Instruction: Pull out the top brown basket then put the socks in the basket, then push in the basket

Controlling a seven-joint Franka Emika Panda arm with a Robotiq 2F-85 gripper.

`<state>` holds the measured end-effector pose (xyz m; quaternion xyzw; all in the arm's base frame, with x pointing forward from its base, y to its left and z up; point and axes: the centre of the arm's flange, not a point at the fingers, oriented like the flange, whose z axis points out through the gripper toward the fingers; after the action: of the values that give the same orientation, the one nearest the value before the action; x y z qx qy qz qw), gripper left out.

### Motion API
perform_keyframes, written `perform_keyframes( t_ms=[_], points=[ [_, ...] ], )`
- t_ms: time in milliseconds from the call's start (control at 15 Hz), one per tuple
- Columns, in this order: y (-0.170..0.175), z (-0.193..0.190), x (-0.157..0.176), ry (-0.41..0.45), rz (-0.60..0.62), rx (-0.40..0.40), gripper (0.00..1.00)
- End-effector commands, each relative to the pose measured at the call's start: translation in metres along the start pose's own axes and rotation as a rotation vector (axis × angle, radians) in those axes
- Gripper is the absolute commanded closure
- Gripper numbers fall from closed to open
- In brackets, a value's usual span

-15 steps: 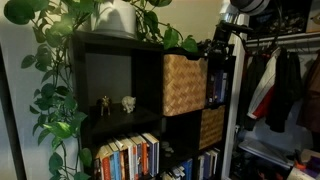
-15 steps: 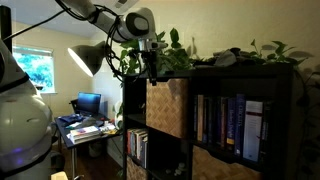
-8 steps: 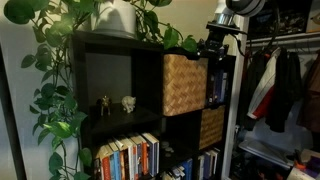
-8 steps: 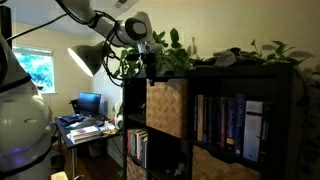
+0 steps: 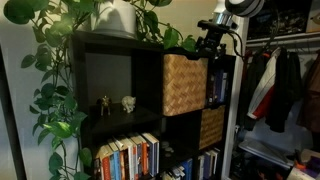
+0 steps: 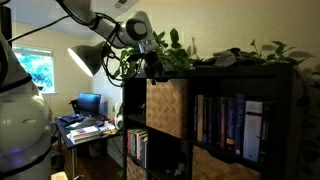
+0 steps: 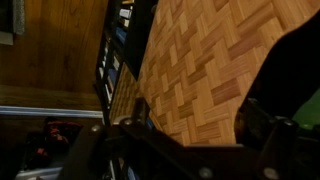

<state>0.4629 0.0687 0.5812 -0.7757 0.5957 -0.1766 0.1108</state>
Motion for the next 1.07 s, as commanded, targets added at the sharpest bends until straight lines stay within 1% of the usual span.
perform_keyframes(
  t_ms=[0,400,733,867,933,1000],
  points=[
    [-0.005,0.015,0.002,0.027,0.104,0.045,0.0],
    [-0.011,0.03,0.001,0.025,0.132,0.064,0.0],
    [-0.009,0.031,-0.001,0.018,0.132,0.058,0.0],
    [-0.007,0.03,-0.002,0.007,0.127,0.05,0.0],
    [-0.006,0.027,-0.003,-0.025,0.105,0.049,0.0],
    [-0.006,0.025,-0.005,-0.028,0.096,0.046,0.0]
  ],
)
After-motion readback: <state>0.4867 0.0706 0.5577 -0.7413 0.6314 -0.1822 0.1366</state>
